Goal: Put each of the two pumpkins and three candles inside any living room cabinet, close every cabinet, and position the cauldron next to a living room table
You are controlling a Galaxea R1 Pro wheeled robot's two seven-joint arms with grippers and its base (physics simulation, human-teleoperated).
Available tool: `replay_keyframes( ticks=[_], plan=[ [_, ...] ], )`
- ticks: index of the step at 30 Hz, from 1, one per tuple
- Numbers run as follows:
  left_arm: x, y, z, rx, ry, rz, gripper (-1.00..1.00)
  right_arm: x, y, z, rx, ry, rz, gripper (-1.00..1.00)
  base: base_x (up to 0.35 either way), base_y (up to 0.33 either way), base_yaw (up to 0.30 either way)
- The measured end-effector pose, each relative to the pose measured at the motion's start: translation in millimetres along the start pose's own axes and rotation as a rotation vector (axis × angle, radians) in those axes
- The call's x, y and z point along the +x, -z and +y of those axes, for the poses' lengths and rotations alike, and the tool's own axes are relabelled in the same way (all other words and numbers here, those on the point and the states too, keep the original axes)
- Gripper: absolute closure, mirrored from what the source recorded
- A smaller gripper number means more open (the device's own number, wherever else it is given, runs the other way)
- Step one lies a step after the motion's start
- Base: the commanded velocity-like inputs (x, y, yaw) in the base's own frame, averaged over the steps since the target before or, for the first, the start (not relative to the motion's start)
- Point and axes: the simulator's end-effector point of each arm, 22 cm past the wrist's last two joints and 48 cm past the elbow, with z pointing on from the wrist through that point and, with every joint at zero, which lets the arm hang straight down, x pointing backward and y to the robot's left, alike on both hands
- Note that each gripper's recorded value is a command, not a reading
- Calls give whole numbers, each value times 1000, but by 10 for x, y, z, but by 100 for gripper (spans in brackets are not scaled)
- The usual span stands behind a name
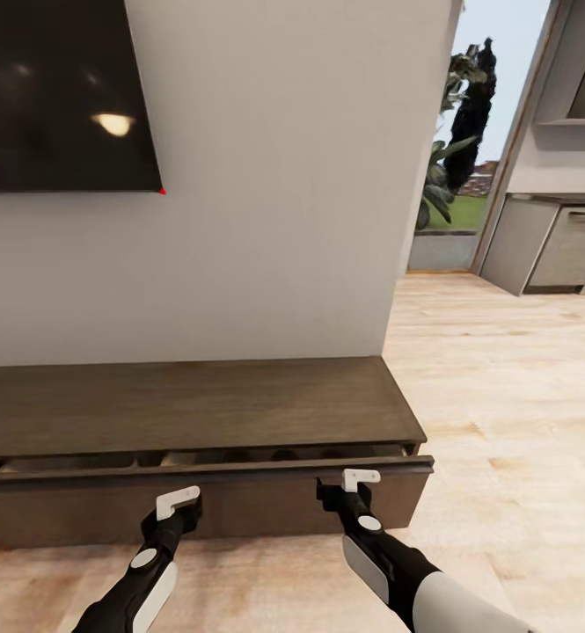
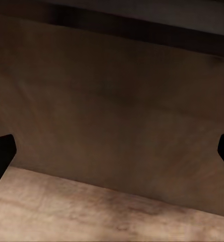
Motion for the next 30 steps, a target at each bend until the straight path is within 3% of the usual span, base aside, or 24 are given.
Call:
replay_keyframes(
  ticks=[21, 30],
  plan=[
    [-5, -1, 8, -1, 0, -2, -100, -6, 1, 8, -2, 2, -2, -100, 91, 0, 0],
    [-4, -1, 8, -1, 0, -1, -100, -24, 0, 14, -4, 7, -6, -100, -253, 0, 0]
  ],
)
